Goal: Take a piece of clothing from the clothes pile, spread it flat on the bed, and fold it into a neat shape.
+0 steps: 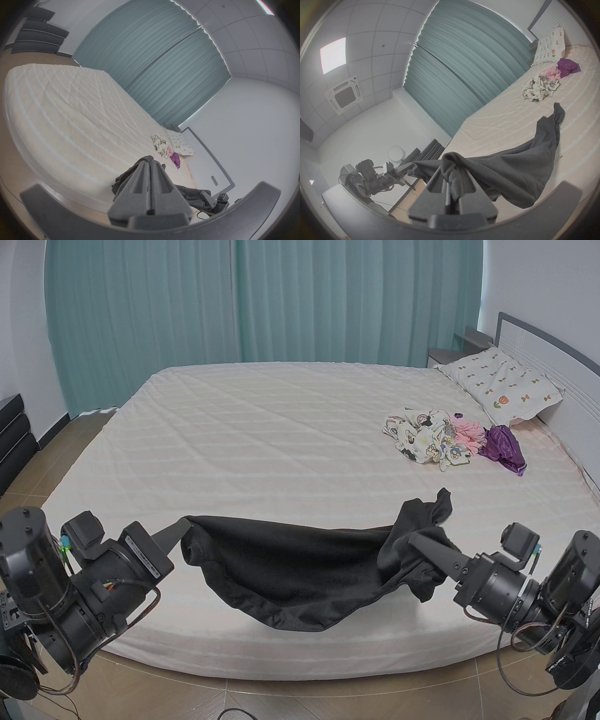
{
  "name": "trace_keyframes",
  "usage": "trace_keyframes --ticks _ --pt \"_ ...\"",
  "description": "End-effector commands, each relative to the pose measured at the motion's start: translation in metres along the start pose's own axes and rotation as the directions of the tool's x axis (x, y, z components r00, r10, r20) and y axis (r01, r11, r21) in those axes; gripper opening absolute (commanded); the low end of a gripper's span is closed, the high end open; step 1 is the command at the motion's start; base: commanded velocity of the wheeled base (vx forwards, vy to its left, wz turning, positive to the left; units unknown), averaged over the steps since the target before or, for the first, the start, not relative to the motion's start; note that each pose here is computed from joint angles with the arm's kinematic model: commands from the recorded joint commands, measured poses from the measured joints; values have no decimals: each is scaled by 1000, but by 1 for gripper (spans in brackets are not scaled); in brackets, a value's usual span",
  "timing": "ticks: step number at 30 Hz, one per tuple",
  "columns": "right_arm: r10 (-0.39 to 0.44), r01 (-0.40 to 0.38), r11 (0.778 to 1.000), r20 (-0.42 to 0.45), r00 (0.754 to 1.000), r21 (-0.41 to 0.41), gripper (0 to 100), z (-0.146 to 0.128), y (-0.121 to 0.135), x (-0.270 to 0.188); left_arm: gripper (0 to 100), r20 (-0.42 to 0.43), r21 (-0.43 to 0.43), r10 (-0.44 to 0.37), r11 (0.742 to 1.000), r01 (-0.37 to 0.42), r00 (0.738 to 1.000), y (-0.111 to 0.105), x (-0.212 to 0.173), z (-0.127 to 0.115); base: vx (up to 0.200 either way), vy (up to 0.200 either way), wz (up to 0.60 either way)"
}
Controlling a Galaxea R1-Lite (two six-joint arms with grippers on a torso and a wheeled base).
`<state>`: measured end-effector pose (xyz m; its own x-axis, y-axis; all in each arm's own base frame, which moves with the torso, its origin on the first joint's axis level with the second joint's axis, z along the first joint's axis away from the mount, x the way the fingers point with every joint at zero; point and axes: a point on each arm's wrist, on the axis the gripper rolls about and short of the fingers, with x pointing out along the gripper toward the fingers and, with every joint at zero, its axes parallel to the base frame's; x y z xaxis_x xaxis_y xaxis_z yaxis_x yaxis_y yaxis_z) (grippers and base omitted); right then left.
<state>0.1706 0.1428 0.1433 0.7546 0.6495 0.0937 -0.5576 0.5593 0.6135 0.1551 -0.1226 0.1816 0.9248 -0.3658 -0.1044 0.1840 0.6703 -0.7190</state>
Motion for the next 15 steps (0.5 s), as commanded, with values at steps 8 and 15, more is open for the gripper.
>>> trace_keyframes --ticks 8,15 --pt "178 -165 984 323 930 -69 0 94 50 2 0 249 -8 -102 994 108 963 -31 -22 61 -50 0 0" --pt "171 -140 985 454 874 -101 0 177 70 40 0 313 -14 -67 997 75 947 -44 -8 89 0 0 0"
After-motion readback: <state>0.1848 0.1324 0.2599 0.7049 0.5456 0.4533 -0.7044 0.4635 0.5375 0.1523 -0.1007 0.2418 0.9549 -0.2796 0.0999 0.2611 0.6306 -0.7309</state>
